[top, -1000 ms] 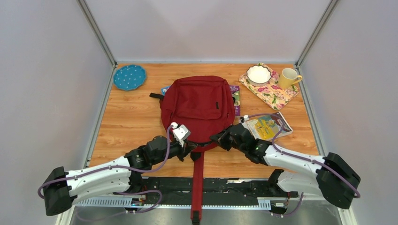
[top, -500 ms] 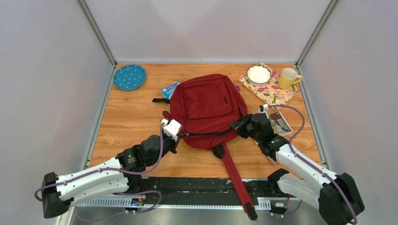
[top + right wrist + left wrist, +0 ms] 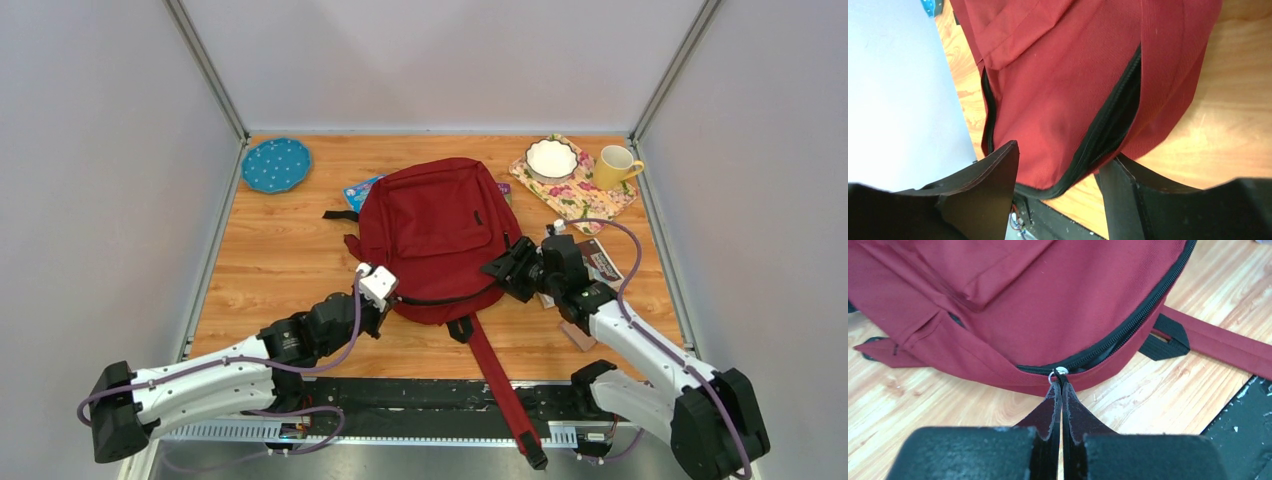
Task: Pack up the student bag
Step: Unzip the student bag at the center of the board.
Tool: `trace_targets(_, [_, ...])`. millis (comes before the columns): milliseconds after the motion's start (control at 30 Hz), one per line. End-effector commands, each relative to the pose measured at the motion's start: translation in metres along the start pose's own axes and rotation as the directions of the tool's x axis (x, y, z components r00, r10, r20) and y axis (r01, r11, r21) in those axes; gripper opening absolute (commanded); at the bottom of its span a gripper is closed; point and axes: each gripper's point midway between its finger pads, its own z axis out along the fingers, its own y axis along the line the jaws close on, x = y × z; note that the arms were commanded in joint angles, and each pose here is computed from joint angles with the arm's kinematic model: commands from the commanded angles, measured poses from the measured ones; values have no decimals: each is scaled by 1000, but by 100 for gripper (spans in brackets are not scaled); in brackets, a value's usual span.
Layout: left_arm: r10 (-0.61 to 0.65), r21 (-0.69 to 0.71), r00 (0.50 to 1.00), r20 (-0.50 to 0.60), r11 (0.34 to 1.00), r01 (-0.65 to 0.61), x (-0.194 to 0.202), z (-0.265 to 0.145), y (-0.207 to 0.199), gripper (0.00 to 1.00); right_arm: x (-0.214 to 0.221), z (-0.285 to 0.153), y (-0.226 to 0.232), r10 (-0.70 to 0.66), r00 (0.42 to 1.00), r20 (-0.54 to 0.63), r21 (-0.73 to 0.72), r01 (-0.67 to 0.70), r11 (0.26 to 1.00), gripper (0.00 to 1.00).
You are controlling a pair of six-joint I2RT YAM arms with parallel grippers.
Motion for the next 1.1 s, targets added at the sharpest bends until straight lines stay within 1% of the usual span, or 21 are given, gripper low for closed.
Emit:
trace_targets(0, [-33, 103, 999, 41, 994, 29, -11, 10, -22, 0, 24, -17, 5, 123, 991, -52, -31, -125, 992, 63])
trace_targets(33, [-34, 109, 999, 38, 994, 30, -10, 11, -24, 0, 26, -24, 11, 136, 990, -42, -63, -138, 988, 64])
trace_targets(67, [-40, 122, 998, 45, 992, 34, -11, 12, -27, 0, 24, -26, 12, 147, 989, -4, -66, -147, 987, 68])
trace_targets(100, [-42, 129, 998, 50, 991, 35, -12, 13, -28, 0, 37, -28, 12, 182, 983, -21, -58, -183, 981, 70])
trace_targets(133, [-44, 141, 997, 57, 989, 36, -14, 13, -30, 0, 32, -31, 16, 199, 980, 29, -77, -196, 978, 74])
trace_targets(167, [-49, 146, 997, 66, 989, 39, -17, 13, -31, 0, 36, -32, 19, 216, 976, 31, -89, -213, 973, 88])
trace_targets(200, [-50, 149, 996, 69, 988, 40, -18, 13, -32, 0, 49, -33, 24, 221, 975, 0, -101, -220, 970, 89])
trace_targets(233, [-52, 151, 996, 68, 988, 41, -18, 13, -32, 0, 46, -32, 26, 260, 965, 32, -100, -256, 962, 89])
trace_targets(300, [-54, 153, 996, 75, 987, 42, -20, 12, -33, 0, 59, -32, 38, 266, 964, 6, -118, -263, 957, 89])
trace_targets(367, [-58, 155, 995, 77, 987, 46, -21, 12, -33, 0, 61, -25, 38, 317, 948, 36, -96, -312, 945, 90])
trace_targets(500, [-71, 157, 994, 89, 986, 56, -22, 10, -33, 0, 78, -13, 56, 369, 929, 13, -130, -364, 922, 90])
trace_targets(600, [-82, 168, 991, 104, 984, 64, -24, 9, -34, 0, 81, -1, 68, 420, 907, 25, -165, -411, 897, 90])
trace_targets(667, [-84, 173, 991, 105, 983, 65, -23, 8, -35, 0, 82, 5, 77, 441, 897, 26, -170, -431, 886, 90])
trace_targets(733, [-81, 176, 992, 99, 982, 63, -22, 8, -35, 0, 86, 13, 80, 453, 891, 16, -151, -446, 882, 88])
trace_targets(833, [-75, 170, 993, 93, 984, 59, -21, 8, -34, 0, 87, 19, 82, 485, 875, 13, -155, -477, 865, 65])
trace_targets(867, [-72, 165, 993, 89, 985, 57, -20, 8, -33, 0, 87, 19, 79, 487, 873, 18, -145, -479, 866, 52])
trace_targets(900, [-71, 160, 994, 89, 986, 56, -19, 8, -32, 0, 87, 20, 76, 494, 869, 24, -133, -487, 863, 44])
trace_targets(933, [-61, 149, 994, 86, 988, 48, -16, 8, -30, 0, 85, 18, 74, 491, 871, 33, -134, -483, 865, 33])
trace_targets(967, [-58, 144, 994, 91, 989, 45, -18, 7, -28, 0, 85, 17, 68, 480, 876, 47, -122, -472, 873, 10])
trace_targets(1000, [-50, 133, 995, 86, 990, 38, -15, 7, -26, 0, 83, 17, 62, 474, 878, 64, -109, -466, 878, 2])
trace_targets(1067, [-24, 74, 996, 84, 997, 17, -13, 7, -14, 0, 79, 12, 53, 467, 880, 90, -99, -459, 883, 0])
